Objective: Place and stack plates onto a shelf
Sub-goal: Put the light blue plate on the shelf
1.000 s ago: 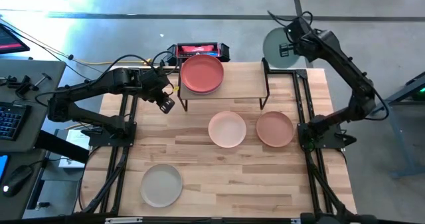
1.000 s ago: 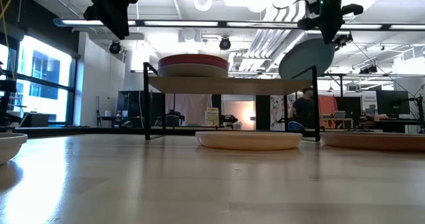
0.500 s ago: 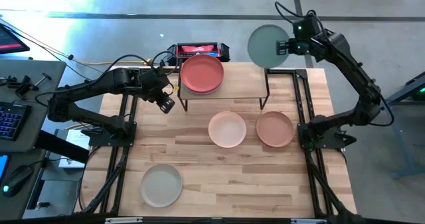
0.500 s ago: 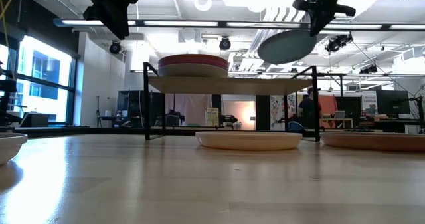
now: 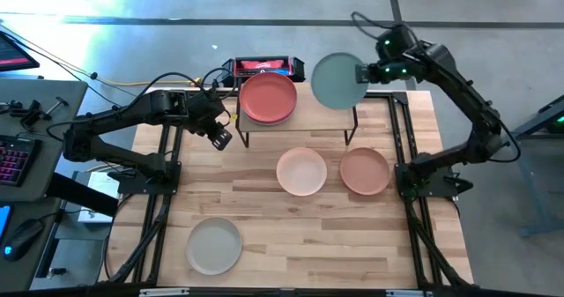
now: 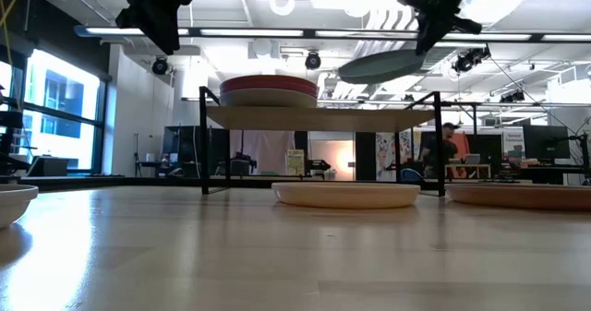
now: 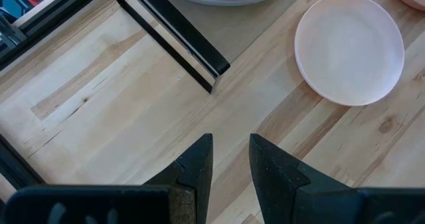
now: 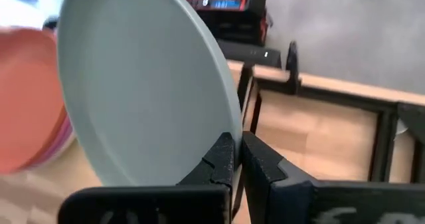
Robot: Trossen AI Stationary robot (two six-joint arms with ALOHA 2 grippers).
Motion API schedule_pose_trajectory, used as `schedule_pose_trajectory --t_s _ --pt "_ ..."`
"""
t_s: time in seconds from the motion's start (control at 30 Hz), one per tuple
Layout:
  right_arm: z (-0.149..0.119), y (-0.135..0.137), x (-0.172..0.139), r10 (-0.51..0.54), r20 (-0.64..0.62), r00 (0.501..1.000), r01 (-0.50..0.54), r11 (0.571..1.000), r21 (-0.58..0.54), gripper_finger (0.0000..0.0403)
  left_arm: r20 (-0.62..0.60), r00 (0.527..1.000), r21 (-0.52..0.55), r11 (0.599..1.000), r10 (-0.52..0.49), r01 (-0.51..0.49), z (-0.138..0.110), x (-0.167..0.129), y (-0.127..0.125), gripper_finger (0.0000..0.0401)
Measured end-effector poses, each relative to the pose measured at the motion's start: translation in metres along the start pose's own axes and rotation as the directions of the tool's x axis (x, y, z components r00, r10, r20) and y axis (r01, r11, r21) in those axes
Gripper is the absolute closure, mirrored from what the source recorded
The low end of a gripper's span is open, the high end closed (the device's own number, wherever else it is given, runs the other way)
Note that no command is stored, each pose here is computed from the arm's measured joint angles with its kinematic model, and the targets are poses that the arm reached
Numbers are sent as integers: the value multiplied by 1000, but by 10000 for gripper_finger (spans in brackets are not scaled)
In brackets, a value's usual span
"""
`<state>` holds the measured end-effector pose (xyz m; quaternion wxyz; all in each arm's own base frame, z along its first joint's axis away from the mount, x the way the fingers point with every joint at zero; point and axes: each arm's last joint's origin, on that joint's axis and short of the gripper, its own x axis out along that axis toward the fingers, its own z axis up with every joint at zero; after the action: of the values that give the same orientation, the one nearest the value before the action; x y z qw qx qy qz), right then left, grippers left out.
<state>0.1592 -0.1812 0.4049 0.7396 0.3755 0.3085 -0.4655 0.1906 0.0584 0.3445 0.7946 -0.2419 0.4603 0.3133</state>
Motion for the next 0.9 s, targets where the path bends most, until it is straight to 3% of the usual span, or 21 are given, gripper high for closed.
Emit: schedule_pose_trajectory --t_s 0.27,0.9 --pt "-4 24 27 11 -86 996 -15 999 -42 403 0 1000 2 1000 0 0 0 0 0 314" --pt "1 32 92 -82 -240 967 56 992 -113 403 0 1000 2 1000 0 0 0 0 0 314"
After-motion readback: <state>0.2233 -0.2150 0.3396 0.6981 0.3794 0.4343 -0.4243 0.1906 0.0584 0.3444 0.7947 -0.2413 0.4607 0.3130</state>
